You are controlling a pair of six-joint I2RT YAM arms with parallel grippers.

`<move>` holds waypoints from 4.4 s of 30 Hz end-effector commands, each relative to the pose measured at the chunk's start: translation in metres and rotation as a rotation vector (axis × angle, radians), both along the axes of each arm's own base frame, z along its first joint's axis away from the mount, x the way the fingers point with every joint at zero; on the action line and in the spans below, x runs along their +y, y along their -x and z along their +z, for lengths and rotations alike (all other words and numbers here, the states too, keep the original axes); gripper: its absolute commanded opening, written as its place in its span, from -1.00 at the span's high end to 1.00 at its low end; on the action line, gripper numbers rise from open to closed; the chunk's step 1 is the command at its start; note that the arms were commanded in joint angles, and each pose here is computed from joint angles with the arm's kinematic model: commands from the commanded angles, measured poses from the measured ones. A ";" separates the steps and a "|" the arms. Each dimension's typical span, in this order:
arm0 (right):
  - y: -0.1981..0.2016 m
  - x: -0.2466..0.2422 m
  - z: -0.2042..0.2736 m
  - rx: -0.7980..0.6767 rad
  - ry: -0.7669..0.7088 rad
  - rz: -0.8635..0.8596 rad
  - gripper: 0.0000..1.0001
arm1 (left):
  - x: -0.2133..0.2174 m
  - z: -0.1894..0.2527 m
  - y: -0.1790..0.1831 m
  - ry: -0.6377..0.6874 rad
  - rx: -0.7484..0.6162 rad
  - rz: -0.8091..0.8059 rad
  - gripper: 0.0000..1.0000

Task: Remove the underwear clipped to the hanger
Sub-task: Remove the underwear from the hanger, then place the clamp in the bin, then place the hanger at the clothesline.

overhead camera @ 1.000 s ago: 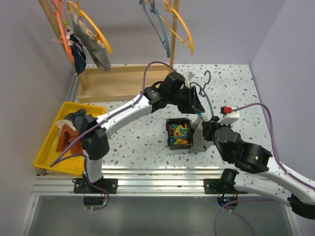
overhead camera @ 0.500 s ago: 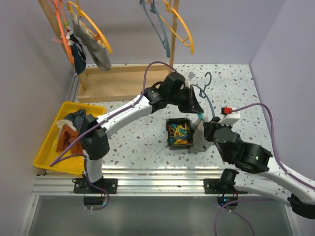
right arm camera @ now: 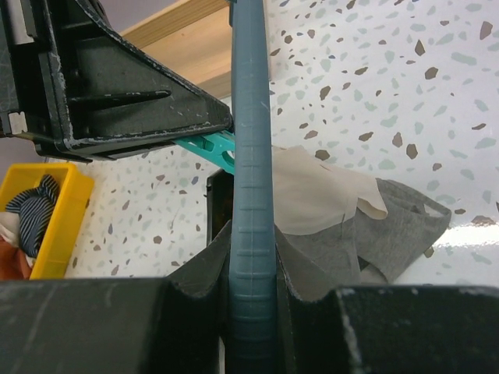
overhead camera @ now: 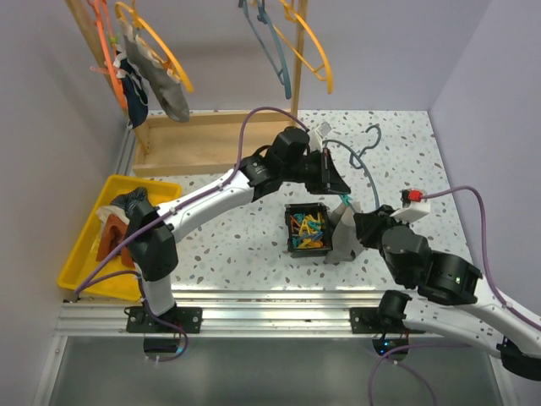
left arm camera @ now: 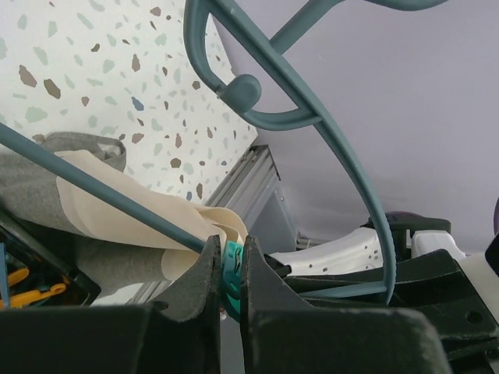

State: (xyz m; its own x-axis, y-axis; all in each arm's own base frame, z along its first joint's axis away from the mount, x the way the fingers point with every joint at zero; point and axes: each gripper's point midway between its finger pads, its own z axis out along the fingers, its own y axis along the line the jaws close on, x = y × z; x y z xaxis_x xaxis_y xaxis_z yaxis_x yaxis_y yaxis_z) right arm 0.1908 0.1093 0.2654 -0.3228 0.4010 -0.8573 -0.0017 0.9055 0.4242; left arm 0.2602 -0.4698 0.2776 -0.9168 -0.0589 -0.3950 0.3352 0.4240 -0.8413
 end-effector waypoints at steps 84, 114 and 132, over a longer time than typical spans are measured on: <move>0.045 0.087 0.265 -0.506 -0.066 0.672 1.00 | 0.262 0.100 0.022 -0.106 -0.489 0.582 -1.00; -0.175 0.244 0.263 -0.538 0.161 0.196 1.00 | 0.349 0.076 0.092 -0.098 -0.426 0.766 -1.00; -0.261 0.227 0.251 -0.362 -0.117 0.287 1.00 | 0.360 0.075 0.098 -0.093 -0.426 0.796 -1.00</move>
State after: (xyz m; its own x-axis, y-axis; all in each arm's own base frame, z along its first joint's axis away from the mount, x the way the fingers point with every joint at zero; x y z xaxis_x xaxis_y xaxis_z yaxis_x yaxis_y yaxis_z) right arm 0.4572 0.3338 0.4896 -0.1152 0.3477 -0.9305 -0.3436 0.8650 0.3658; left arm 0.1607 -0.1153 0.3495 -0.4153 -0.5410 -0.7313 0.2088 0.7258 -0.6555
